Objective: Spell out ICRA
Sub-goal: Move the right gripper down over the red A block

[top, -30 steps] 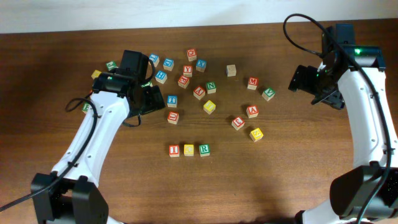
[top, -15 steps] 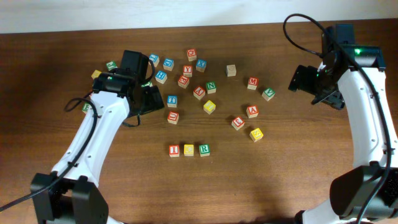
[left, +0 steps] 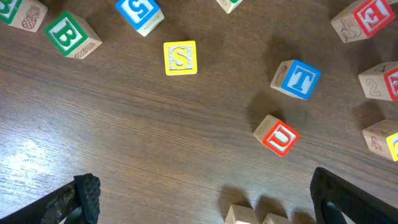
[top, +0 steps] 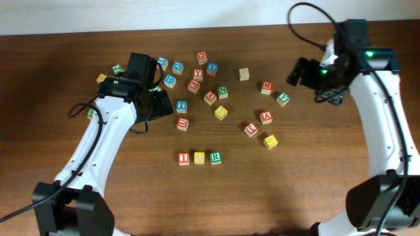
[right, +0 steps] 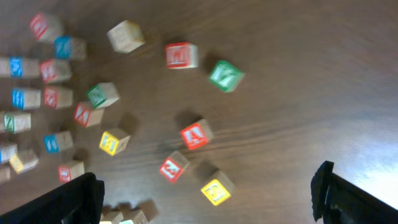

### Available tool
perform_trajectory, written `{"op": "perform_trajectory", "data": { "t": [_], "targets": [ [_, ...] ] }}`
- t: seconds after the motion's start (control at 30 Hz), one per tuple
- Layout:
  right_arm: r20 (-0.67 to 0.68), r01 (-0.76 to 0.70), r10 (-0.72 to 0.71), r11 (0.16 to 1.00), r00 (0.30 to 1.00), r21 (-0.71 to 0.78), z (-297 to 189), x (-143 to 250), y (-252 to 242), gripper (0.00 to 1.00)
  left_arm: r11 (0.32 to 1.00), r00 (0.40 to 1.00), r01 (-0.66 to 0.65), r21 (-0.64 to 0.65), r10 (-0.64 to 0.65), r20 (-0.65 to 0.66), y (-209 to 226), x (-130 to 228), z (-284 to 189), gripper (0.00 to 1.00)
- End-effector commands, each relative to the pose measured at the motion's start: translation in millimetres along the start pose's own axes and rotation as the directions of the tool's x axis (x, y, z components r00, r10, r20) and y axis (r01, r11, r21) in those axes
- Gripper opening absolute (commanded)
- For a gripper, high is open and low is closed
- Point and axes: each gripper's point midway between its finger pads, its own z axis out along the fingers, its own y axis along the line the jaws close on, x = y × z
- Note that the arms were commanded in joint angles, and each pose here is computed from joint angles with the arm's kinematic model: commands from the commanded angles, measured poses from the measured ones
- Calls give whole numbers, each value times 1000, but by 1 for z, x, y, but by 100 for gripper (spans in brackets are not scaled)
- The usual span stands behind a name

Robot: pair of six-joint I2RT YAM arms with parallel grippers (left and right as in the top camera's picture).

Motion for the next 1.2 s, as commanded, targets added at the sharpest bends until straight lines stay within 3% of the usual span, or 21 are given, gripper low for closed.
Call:
{"op": "perform_trajectory", "data": {
  "t": [0.0,0.13,0.37,0.5,0.57,0.63,0.93,1.1,1.17],
  "targets": [
    [-16,207,-208,978,978,-35,29,5,38,99,1000,1000,14,7,-14,21,-1,-4,-6,99],
    [34,267,-265,962,964,-51,48,-3,62,99,1000,1000,14,8,-14,21,-1,-4,-6,99],
    [63,282,-280,959,958,-33,66,-16,62,98,1000,1000,14,7,-14,21,-1,-4,-6,99],
    [6,273,-273,962,962,-27,105,-14,56,99,1000,1000,14,7,-14,21,-1,-4,-6,99],
    [-57,293,-294,956,954,-28,130,-4,51,89,1000,1000,14,7,-14,21,-1,-4,-6,99],
    [-129,301,-300,954,945,-12,143,11,43,89,1000,1000,14,7,-14,21,-1,-4,-6,99],
    [-364,331,-285,941,887,69,132,61,8,89,1000,1000,14,7,-14,21,-1,-4,-6,99],
    [-383,386,-337,921,860,56,143,70,-1,88,1000,1000,14,7,-14,21,-1,-4,-6,99],
    [-378,387,-339,921,862,56,148,72,-3,81,1000,1000,14,7,-14,21,-1,-4,-6,99]
  ]
}}
